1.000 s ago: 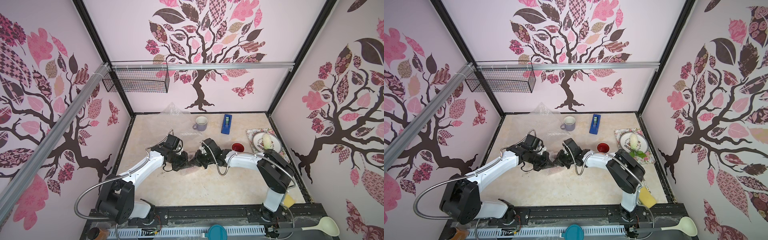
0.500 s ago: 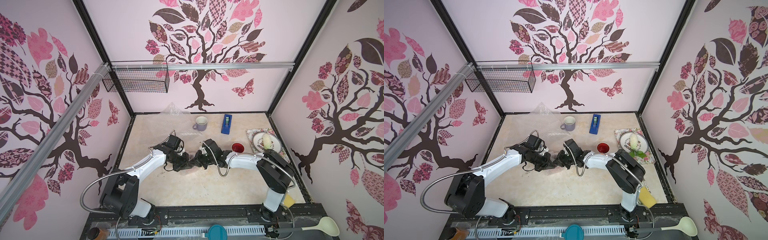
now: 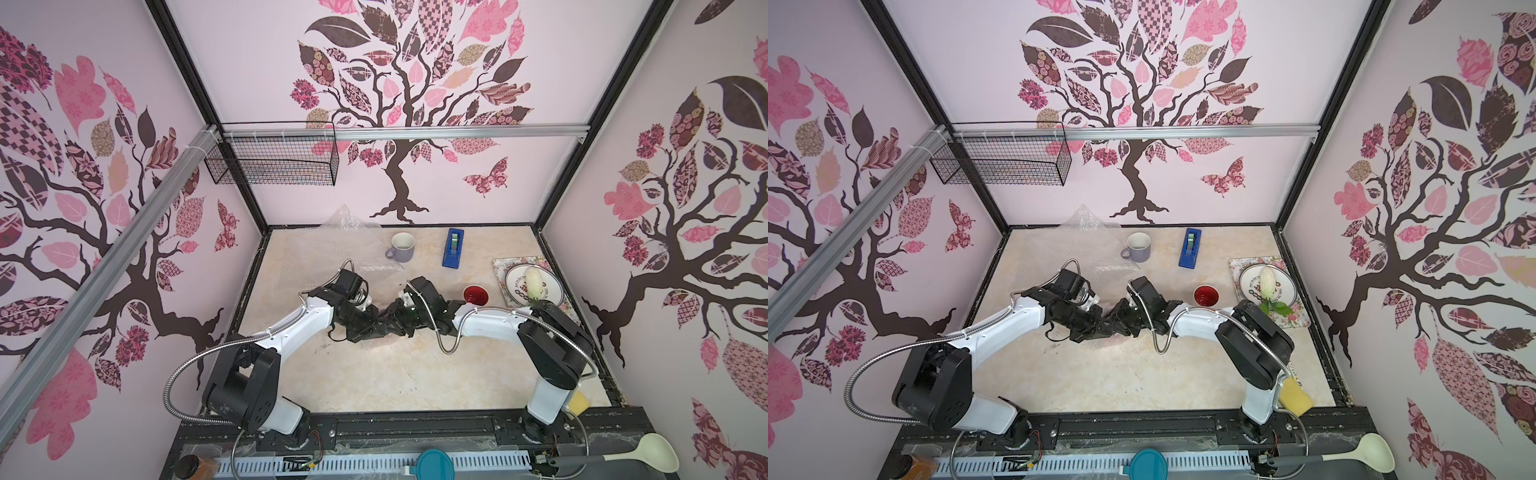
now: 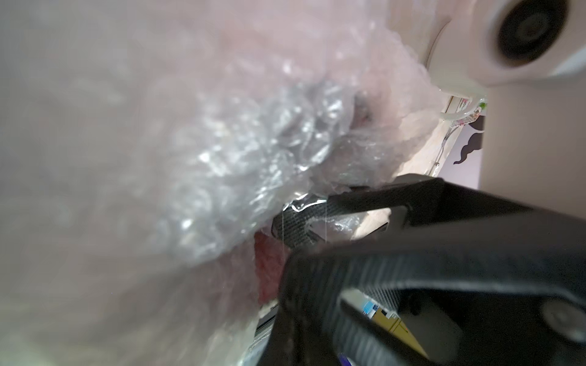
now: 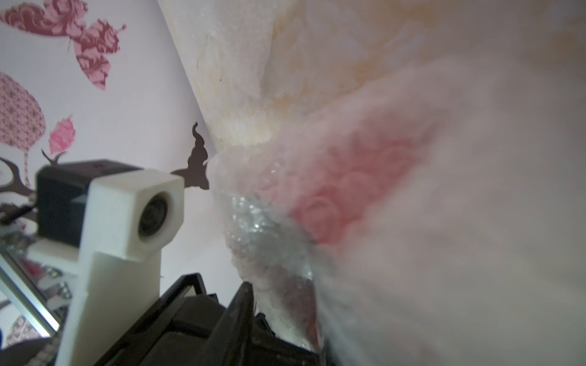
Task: Wrap mugs in bubble wrap
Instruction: Stick the tape on the bubble wrap.
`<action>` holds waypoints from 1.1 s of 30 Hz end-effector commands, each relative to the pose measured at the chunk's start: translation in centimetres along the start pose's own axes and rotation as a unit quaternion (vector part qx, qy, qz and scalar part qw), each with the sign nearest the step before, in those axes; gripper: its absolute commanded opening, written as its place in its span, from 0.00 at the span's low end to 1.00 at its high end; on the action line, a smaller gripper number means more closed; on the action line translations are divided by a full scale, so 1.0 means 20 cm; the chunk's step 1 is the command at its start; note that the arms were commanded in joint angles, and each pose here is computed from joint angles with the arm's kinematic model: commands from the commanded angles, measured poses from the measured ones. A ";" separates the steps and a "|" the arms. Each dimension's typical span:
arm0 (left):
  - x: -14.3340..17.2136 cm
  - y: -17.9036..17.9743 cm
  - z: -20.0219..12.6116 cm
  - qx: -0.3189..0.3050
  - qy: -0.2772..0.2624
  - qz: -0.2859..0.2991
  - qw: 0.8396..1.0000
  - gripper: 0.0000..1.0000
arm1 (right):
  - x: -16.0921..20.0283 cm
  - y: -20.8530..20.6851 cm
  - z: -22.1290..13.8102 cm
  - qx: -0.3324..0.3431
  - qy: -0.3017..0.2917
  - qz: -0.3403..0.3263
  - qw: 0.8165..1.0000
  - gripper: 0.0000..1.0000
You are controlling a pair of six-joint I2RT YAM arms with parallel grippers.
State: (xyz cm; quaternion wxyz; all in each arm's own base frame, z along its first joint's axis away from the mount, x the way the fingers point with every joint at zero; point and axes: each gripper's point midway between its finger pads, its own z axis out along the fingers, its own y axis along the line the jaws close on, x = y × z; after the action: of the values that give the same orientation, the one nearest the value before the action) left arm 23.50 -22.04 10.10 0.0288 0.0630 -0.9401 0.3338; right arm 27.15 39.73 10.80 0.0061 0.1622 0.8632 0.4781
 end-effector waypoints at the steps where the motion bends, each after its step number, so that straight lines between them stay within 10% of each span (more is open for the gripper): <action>1: 0.01 0.13 0.02 -0.060 0.004 -0.015 0.998 0.00 | 0.01 -0.12 -0.02 0.064 -0.007 0.027 0.998 0.45; 25: -0.05 0.03 0.01 -0.032 -0.008 0.000 0.999 0.00 | -0.10 0.09 -0.25 0.092 -0.033 0.016 0.995 0.67; 33: -0.06 0.01 0.01 -0.024 -0.007 0.006 1.000 0.00 | -0.08 0.24 -0.39 0.040 -0.031 -0.011 0.999 0.54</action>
State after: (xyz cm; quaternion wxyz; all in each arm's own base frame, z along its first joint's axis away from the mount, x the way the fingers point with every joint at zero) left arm 24.11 -22.24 10.09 0.0299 0.0639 -0.9412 0.3305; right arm 28.80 35.44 16.02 0.0183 0.1814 0.8934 0.4106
